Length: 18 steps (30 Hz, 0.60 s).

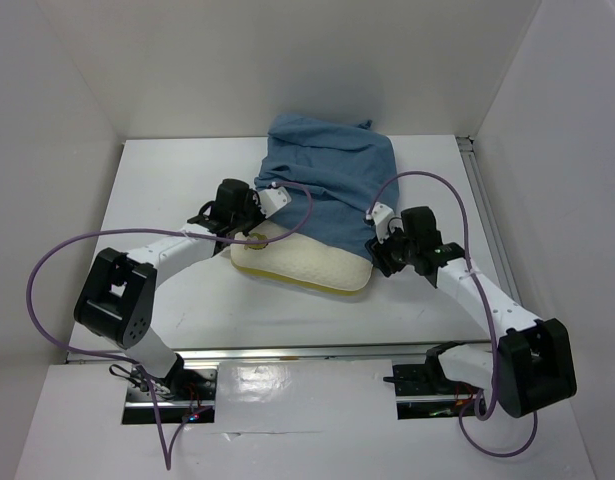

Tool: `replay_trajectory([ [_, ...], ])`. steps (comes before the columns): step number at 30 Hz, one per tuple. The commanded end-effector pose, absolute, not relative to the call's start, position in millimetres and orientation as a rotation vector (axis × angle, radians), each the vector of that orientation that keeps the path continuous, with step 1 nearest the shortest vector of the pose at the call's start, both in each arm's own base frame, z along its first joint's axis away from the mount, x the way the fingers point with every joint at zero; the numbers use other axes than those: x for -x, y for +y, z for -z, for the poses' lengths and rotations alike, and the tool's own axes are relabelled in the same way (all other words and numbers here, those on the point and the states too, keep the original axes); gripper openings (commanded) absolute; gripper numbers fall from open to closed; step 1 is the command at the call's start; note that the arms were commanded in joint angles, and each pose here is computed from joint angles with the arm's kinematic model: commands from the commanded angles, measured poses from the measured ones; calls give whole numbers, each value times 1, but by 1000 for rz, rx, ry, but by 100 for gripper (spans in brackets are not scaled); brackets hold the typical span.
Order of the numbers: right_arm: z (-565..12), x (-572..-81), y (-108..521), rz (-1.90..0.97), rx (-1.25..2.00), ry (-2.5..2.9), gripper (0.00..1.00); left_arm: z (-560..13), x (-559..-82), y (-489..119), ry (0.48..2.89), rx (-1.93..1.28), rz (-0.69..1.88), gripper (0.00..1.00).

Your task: Put the pillow into the pillowcase

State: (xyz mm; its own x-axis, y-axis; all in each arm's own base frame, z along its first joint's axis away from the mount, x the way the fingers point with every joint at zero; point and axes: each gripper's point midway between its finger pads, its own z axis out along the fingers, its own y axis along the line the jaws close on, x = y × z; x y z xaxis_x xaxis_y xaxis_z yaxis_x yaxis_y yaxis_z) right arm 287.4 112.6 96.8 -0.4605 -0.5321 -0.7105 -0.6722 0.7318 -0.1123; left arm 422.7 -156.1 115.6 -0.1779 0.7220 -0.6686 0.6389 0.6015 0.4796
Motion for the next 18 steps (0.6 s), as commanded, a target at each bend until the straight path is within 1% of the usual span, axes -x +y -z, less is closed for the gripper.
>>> replay_trajectory([
  [1, -95, -274, 112, -260, 955, 2177, 56, -138, -432, -156, 1850, -1028, -112, 0],
  [6, -92, -266, 115, -300, 992, 2172, 56, -138, -432, -156, 1850, -1028, -112, 0],
  [7, -82, -263, 114, -308, 999, 2204, 56, -142, -434, -157, 1842, -1024, -113, 0],
  [8, -83, -265, 115, -301, 1008, 2190, 53, -142, -434, -157, 1842, -1024, -113, 0],
  [12, -77, -268, 113, -281, 1014, 2186, 48, -142, -434, -155, 1845, -1019, -122, 0],
  [16, -67, -273, 115, -287, 1006, 2200, 45, -144, -434, -156, 1849, -1011, -117, 0],
  [18, -58, -274, 115, -293, 1010, 2222, 45, -148, -436, -157, 1841, -1006, -118, 0],
])
